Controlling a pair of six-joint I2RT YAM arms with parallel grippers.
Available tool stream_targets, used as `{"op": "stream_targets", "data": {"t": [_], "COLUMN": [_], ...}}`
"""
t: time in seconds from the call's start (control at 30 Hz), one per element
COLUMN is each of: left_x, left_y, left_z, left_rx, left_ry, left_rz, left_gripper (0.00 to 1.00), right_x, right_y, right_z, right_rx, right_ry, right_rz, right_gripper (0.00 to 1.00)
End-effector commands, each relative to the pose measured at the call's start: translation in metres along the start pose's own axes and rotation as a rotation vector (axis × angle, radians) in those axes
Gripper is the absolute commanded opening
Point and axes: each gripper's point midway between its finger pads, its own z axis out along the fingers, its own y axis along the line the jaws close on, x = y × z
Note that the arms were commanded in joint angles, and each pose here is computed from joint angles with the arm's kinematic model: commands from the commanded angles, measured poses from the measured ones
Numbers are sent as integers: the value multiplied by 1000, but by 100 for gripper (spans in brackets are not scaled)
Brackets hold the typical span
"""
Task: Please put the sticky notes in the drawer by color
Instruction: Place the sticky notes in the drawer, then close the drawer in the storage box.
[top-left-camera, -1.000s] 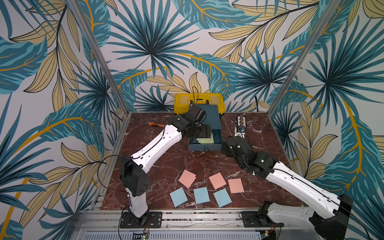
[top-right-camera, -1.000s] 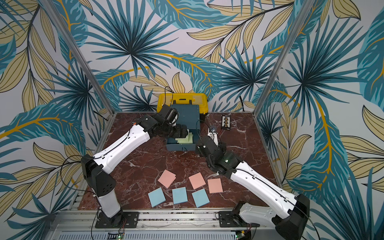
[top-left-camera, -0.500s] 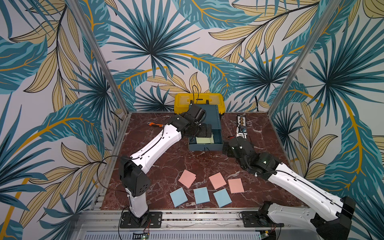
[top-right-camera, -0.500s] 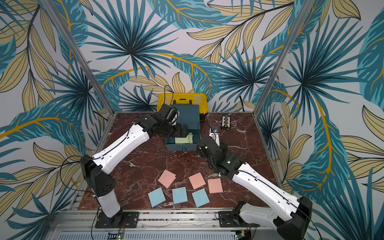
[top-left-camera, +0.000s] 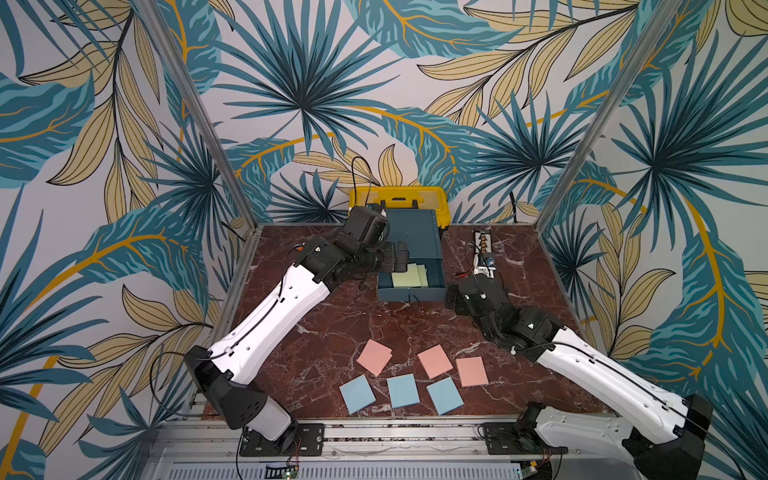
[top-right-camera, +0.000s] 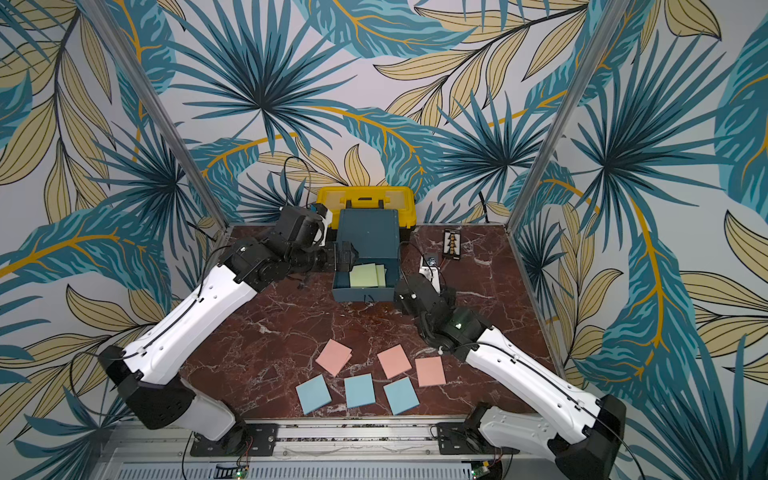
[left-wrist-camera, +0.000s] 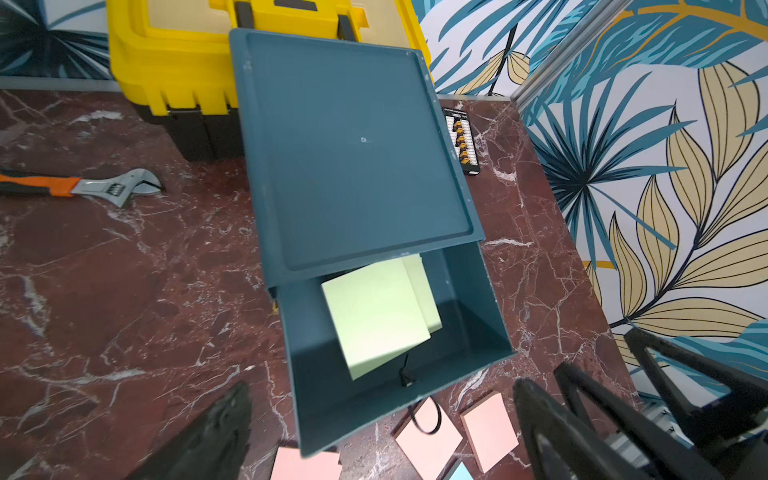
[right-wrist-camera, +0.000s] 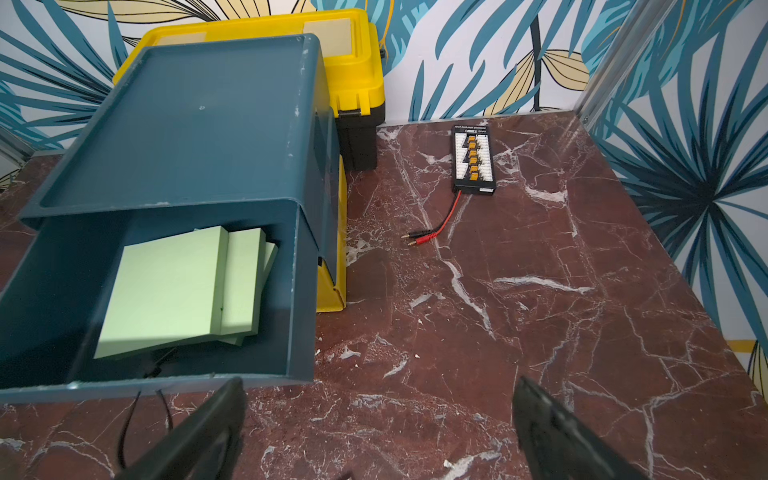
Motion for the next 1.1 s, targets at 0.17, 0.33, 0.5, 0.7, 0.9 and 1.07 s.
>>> {"op": "stream_targets", "data": {"t": [0.17,0.33,0.5,0.7,0.9,1.07], "left_x": [30,47,61,72,81,84], "left_y": [59,83,96,110,120,131], "left_z": [-28,-32,-28,-24,-22,-28], "left_rx": [-137,-168,-196,-230,-260,-282], "left_ry": [-33,-60,-62,-77,-73,-102], "left_rz": [-110,-209,-293,-356,-380,-391], "left_gripper": [100,100,100,100,100,100], "right_x": [9,22,36,48,57,59], "right_y": [3,12,12,17,23,28], "right_z": [11,13,15,14,20,24], "right_rx": [0,-74,-104,-174,-184,-199], "right_ry": [-5,5,23,24,53,52], "right_rz": [-20,19,29,57,45,48], "right_gripper": [93,87,74,8,0,0]}}
